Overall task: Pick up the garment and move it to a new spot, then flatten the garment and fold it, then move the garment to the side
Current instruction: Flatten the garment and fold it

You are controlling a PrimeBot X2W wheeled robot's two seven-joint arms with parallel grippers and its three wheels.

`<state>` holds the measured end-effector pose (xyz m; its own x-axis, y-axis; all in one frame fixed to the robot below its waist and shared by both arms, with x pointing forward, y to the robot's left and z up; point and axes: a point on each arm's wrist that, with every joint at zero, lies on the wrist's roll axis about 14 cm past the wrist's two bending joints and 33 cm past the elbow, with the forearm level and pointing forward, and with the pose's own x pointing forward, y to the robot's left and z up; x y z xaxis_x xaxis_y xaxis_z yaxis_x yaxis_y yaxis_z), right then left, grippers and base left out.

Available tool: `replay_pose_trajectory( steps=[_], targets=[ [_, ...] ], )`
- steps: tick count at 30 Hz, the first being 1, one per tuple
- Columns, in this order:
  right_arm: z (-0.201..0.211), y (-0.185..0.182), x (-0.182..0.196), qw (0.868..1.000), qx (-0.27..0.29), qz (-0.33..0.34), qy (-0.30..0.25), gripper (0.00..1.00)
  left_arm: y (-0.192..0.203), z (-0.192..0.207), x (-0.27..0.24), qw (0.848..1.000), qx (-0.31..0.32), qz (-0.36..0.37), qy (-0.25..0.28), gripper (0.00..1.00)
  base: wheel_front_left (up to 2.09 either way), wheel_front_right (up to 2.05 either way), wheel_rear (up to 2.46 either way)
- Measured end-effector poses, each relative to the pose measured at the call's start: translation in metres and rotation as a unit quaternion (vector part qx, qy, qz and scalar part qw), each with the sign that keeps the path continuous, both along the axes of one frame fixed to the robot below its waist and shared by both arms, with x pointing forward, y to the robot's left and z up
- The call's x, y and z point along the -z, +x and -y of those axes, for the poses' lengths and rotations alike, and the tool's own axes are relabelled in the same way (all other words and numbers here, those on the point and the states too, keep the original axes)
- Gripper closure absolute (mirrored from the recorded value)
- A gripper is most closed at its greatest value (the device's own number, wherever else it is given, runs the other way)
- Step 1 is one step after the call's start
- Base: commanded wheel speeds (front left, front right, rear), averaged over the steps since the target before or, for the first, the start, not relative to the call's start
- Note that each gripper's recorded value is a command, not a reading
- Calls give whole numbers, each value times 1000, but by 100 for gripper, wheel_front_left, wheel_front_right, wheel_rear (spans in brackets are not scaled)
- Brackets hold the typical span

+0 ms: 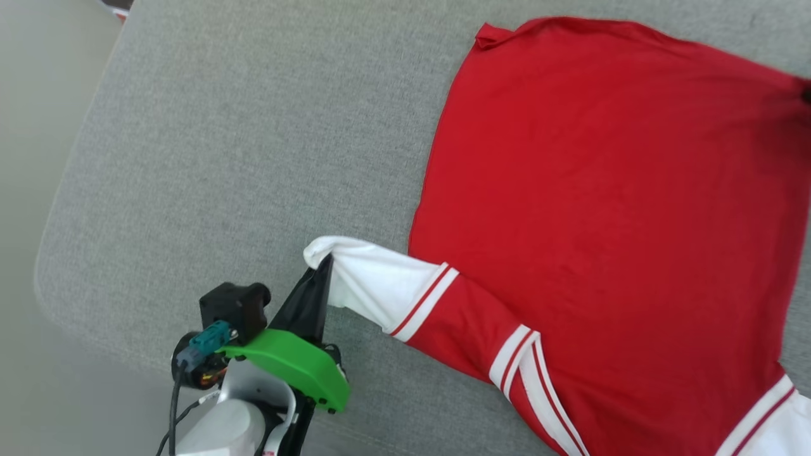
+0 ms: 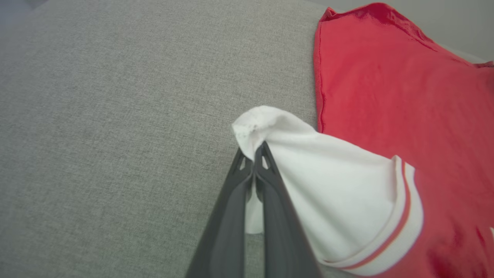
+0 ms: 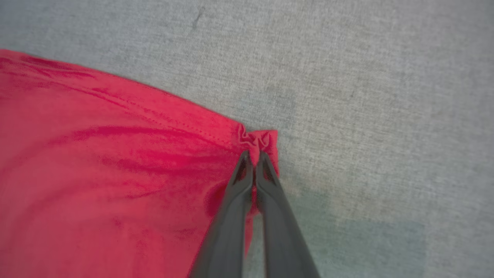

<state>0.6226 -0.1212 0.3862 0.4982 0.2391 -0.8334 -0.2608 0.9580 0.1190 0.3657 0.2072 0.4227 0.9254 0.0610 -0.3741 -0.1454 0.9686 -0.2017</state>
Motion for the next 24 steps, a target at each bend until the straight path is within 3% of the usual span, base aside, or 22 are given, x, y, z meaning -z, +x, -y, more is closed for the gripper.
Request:
replay_pose_trajectory(
  steps=[12,13,24],
  targets=[
    [84,-76,-17,998,60,33,-10,100,-27,-11,-5,1000,-25,-4,-15,100,0,0,0],
    [108,-107,-14,996,87,36,-2,100,-31,-11,-5,1000,-24,-7,-17,100,0,0,0],
    [181,-239,0,974,217,51,30,100,-33,0,-9,1000,-2,-5,-26,100,0,0,0]
  ],
)
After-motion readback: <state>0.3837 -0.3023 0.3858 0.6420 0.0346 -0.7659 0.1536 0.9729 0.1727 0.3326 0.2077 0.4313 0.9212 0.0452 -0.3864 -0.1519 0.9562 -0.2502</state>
